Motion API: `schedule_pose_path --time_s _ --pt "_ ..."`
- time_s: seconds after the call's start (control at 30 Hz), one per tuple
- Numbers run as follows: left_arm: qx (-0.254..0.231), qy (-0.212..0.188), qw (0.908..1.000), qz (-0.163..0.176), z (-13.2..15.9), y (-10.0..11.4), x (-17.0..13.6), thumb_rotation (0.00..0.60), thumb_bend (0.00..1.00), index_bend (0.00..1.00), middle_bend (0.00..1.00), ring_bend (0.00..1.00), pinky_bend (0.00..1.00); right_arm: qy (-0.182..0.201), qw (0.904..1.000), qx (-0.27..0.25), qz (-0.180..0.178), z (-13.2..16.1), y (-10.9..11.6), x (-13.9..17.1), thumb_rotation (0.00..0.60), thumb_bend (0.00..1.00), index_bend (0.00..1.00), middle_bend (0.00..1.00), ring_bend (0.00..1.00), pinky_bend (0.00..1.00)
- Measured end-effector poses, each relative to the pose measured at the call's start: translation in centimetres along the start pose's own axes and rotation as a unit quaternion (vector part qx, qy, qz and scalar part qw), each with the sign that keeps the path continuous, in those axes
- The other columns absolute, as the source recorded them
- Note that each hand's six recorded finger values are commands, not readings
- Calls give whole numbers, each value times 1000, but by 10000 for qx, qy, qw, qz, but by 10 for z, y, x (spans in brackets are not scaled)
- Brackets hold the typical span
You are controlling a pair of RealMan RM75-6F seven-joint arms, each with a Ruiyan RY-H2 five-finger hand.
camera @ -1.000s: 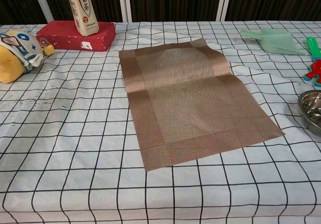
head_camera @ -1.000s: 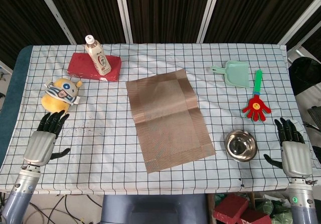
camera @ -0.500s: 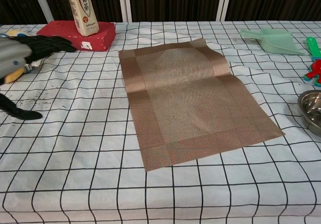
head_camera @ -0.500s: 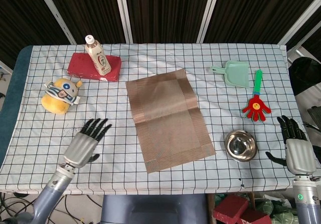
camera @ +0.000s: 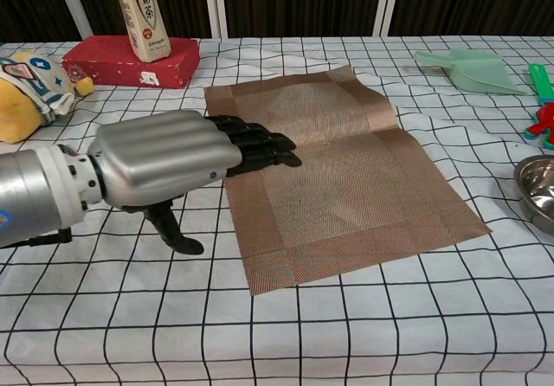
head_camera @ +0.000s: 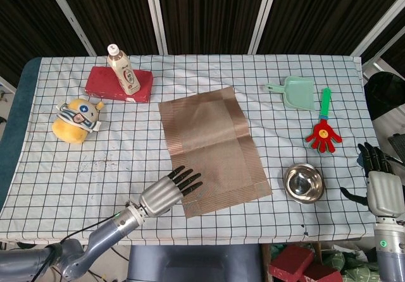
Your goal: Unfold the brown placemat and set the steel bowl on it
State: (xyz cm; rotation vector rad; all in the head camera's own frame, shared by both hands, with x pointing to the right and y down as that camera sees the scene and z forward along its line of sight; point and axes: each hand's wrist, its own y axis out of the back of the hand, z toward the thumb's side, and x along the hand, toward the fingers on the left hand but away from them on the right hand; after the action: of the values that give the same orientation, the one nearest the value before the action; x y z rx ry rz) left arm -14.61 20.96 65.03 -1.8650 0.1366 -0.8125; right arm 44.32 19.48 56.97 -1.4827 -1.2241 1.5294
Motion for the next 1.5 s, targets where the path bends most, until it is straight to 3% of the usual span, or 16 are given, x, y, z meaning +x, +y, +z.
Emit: schedule_pose_path --time_s 0.33,0.6,0.83,1.23,1.5 --pt "199 -553 9976 -359 21 -14 23 600 74 195 32 23 101 -41 10000 0 -34 -1 0 -1 600 50 20 19 14 182" --pt "190 -680 9963 -485 24 -24 30 600 79 321 48 23 101 -61 10000 -11 -9 -1 -1 -1 600 51 23 19 14 182" --pt "221 -748 9957 -507 27 -32 33 600 91 346 60 23 101 -77 10000 -41 -4 -1 -1 -1 600 50 25 19 14 182" --pt "86 -805 9955 -501 32 -38 38 600 329 418 112 26 101 -95 9999 -61 41 -1 -2 -1 600 64 25 19 14 182" --pt "74 -783 9958 -473 29 -37 36 600 382 425 117 26 101 -103 9999 -57 59 0 -3 0 600 69 26 19 15 182"
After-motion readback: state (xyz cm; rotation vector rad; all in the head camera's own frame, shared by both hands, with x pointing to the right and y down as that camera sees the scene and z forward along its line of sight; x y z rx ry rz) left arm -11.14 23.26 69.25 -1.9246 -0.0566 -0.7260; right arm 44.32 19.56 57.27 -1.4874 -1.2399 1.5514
